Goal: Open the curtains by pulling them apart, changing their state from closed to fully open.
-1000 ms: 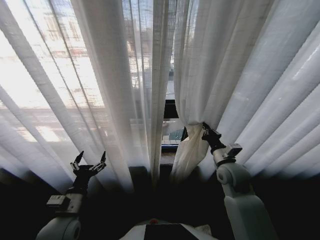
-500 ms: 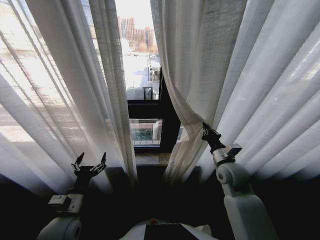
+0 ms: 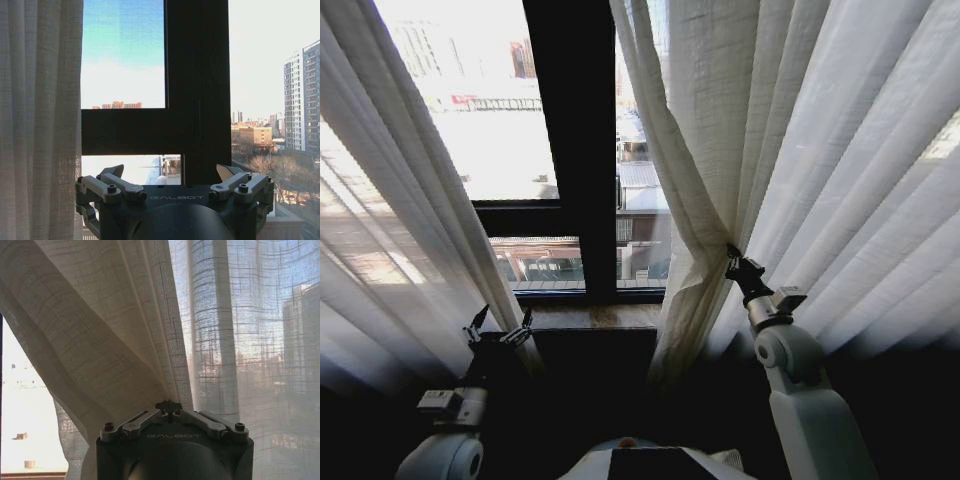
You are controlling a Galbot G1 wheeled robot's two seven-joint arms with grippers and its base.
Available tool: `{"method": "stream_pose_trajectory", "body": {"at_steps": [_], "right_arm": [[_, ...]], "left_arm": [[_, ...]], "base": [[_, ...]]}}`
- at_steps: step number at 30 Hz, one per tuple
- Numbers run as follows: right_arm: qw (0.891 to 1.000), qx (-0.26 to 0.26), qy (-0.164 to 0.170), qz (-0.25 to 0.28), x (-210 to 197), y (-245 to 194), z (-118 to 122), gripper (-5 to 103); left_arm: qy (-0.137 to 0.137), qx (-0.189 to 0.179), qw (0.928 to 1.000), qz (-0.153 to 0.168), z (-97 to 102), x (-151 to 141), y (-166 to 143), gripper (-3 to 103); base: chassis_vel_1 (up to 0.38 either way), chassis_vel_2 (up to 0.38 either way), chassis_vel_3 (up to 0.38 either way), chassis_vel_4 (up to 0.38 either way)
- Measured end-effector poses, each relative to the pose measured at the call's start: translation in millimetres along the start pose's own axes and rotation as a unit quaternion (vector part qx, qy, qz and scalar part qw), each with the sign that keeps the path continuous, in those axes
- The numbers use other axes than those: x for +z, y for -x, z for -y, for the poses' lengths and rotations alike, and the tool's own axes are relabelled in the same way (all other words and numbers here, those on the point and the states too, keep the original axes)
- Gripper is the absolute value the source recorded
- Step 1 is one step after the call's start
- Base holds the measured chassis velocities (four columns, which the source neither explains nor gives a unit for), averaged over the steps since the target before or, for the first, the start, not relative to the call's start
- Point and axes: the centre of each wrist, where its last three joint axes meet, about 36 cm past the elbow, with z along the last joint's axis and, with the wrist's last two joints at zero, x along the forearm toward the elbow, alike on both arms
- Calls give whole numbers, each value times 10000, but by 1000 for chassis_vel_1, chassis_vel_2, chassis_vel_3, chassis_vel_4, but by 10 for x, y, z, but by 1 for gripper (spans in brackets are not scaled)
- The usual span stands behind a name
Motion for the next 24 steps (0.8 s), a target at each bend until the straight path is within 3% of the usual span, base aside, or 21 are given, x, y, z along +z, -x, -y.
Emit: {"method": "stream_pose_trajectory", "body": {"at_steps": [24], "right_arm": [[9999,143,-26,-15,7,2,104,0]], "left_arm": [[-7,-2,10000,16,2,16,-5,100]], "base": [[-349,-349,351,353]]}}
